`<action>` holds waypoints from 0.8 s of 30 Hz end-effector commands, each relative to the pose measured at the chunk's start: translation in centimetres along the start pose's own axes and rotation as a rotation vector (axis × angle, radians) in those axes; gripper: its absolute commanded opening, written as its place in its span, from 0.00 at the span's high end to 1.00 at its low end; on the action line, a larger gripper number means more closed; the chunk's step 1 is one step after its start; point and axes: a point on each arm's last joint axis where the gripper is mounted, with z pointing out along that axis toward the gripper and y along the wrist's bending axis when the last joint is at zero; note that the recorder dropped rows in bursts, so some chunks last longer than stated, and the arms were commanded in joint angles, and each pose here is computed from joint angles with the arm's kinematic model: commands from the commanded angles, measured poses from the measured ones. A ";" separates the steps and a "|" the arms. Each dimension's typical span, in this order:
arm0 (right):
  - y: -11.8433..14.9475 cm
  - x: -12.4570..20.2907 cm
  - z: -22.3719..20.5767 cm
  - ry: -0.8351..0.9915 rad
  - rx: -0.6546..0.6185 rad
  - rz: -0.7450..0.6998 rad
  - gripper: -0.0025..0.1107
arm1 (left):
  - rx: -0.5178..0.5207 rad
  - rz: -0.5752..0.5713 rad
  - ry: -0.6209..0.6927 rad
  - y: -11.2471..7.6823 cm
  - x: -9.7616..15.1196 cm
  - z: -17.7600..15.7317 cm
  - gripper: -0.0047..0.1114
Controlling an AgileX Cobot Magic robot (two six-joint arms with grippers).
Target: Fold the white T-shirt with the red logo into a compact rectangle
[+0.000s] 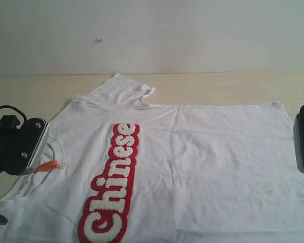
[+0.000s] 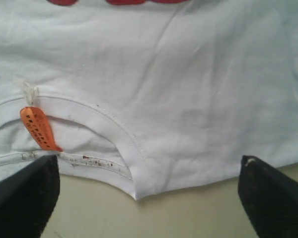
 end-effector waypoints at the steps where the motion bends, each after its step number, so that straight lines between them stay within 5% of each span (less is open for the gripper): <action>1: 0.0 -0.3 -0.3 -0.031 0.005 0.033 0.21 | 0.002 -0.012 -0.011 -0.1 -0.2 0.1 0.14; 8: 0.1 -0.8 -0.4 -0.080 -0.009 0.069 0.21 | -0.022 -0.013 -0.040 0.2 -0.5 0.1 0.14; 14: 0.1 -0.5 0.5 -0.040 -0.052 -0.014 0.21 | -0.026 0.141 -0.069 0.3 -0.7 0.2 0.14; 24: -1.9 -0.4 2.7 0.053 -0.120 -0.153 0.21 | 0.029 0.099 -0.083 4.3 0.6 1.3 0.15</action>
